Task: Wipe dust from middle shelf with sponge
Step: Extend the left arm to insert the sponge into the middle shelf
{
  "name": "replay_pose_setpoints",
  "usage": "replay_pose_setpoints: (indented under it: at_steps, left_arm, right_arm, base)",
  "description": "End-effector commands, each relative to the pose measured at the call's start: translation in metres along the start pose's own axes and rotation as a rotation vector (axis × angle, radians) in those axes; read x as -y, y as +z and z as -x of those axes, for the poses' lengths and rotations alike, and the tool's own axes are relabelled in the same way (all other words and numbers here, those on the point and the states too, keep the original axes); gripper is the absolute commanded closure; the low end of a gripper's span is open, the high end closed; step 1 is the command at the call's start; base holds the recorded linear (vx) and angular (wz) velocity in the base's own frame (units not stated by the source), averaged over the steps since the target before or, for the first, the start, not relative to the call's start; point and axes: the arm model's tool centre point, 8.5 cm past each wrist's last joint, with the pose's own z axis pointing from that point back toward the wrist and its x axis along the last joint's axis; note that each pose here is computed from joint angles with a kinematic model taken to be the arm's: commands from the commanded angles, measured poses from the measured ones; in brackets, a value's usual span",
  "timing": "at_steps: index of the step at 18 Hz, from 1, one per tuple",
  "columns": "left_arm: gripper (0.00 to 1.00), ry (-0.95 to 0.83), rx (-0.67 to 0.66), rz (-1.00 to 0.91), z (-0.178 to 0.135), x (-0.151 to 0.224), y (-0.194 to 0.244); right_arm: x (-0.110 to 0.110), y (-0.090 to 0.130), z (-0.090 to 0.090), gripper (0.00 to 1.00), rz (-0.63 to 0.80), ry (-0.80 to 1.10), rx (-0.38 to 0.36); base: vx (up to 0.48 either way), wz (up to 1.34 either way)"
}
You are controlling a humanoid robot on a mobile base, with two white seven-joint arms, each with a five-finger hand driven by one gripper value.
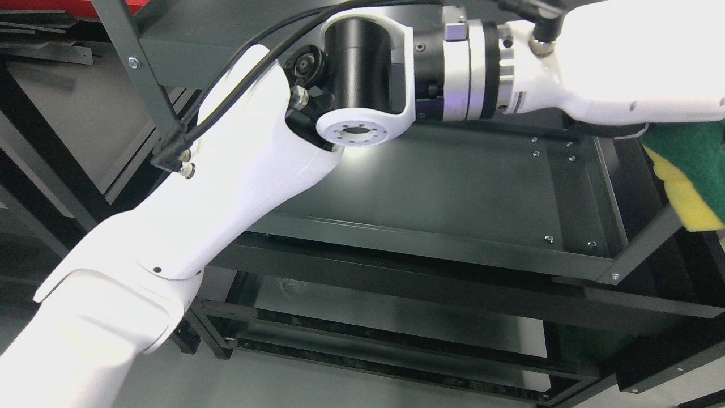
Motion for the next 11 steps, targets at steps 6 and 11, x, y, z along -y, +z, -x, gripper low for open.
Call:
replay_pose_setpoints:
  at_steps: [6,11]
  left_arm:
    - [1.00,-0.072,-0.250,0.161,0.063,-0.020,0.116]
    - [1.00,-0.047,-0.207,0.061,0.045,-0.044,0.160]
  right_arm:
    - [0.010,0.000,-0.009,0.00,0.014,-0.002,0.022]
    - [0.010,0.000,-0.009,0.00,0.014,-0.002,0.022]
  base:
    - [-0.008,-0.13]
    - [0.003,0.00]
